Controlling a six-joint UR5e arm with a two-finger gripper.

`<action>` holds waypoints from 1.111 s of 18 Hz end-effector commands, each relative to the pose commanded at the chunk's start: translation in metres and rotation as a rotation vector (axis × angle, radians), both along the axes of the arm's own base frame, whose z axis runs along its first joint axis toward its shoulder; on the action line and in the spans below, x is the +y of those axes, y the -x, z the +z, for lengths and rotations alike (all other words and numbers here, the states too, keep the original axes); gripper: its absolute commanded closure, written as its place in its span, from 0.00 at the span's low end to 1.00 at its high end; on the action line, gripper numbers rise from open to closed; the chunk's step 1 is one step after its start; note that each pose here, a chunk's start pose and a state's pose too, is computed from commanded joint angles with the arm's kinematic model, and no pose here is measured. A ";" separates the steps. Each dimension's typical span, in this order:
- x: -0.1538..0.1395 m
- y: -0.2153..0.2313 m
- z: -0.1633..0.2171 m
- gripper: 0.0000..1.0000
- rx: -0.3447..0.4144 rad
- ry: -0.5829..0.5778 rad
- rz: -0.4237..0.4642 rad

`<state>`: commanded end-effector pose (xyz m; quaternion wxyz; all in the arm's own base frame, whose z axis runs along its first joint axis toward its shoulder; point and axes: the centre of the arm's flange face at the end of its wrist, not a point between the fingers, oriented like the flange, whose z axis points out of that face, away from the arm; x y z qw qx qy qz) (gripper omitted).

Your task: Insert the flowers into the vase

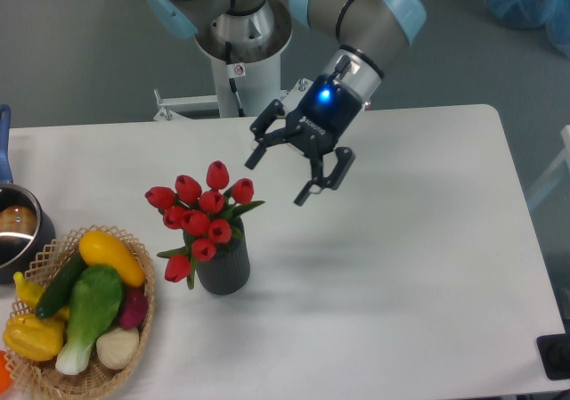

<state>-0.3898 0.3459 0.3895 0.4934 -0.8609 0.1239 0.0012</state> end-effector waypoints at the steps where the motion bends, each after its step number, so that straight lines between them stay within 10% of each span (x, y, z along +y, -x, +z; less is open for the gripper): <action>1: -0.010 0.011 0.005 0.00 0.010 -0.003 0.027; 5: -0.043 0.053 0.029 0.00 0.098 0.011 0.102; 9: -0.058 0.087 0.024 0.00 0.249 0.310 0.159; 20: -0.052 0.146 -0.053 0.00 0.324 0.724 0.099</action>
